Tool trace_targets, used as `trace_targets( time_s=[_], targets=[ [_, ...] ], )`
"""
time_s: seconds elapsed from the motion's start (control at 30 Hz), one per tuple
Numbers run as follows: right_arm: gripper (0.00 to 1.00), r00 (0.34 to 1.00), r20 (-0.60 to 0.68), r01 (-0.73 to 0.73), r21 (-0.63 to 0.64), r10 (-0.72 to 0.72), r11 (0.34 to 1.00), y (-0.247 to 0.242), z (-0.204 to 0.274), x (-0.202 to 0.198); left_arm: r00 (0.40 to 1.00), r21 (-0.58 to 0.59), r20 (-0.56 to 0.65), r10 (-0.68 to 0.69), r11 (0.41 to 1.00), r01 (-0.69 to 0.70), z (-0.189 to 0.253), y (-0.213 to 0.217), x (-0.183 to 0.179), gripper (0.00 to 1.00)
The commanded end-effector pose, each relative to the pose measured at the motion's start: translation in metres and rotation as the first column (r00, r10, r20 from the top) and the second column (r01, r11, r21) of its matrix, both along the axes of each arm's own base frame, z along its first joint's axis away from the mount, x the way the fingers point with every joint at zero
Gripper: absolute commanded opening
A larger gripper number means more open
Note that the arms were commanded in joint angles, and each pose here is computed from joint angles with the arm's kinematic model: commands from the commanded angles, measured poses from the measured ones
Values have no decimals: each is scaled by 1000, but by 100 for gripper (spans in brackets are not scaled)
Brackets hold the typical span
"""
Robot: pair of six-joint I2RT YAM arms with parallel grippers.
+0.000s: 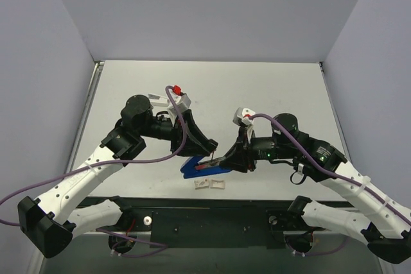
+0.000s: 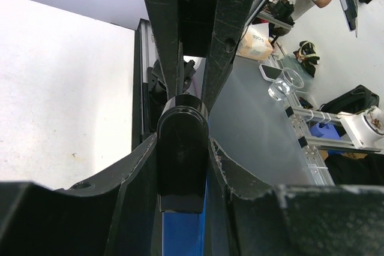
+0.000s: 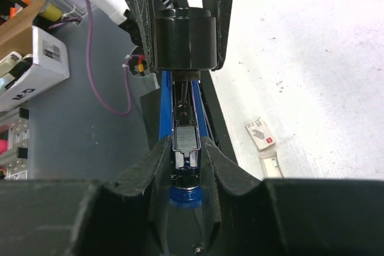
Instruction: Unload the staples from the stapler
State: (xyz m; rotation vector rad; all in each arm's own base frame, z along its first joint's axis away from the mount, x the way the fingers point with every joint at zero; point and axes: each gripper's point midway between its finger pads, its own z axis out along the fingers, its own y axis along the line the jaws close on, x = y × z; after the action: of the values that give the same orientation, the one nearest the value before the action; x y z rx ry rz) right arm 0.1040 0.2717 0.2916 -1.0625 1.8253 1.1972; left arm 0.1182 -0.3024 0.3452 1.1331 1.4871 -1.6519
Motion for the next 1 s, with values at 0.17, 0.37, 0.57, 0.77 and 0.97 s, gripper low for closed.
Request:
trace_targets(
  time_s=[0.17,0.37,0.57,0.77,0.97],
  targets=[
    [44,974,132,193,-49,-186,980,-24,14,31,989,-62,117,91,995,-84,35,1,12,0],
    [52,928,214,315,-17,-304,949,-45,40,45,976,-32,112,186,982,-183,33,0,29,0],
    [39,843,228,497,19,-488,868,-57,67,76,945,-12,115,306,952,-307,32,0,54,0],
    [0,792,146,595,33,-593,803,-42,78,104,896,-20,121,427,904,-428,34,1,79,0],
    [0,703,-7,709,75,-711,701,-29,70,132,852,-30,125,508,860,-509,36,-3,103,0]
  ],
)
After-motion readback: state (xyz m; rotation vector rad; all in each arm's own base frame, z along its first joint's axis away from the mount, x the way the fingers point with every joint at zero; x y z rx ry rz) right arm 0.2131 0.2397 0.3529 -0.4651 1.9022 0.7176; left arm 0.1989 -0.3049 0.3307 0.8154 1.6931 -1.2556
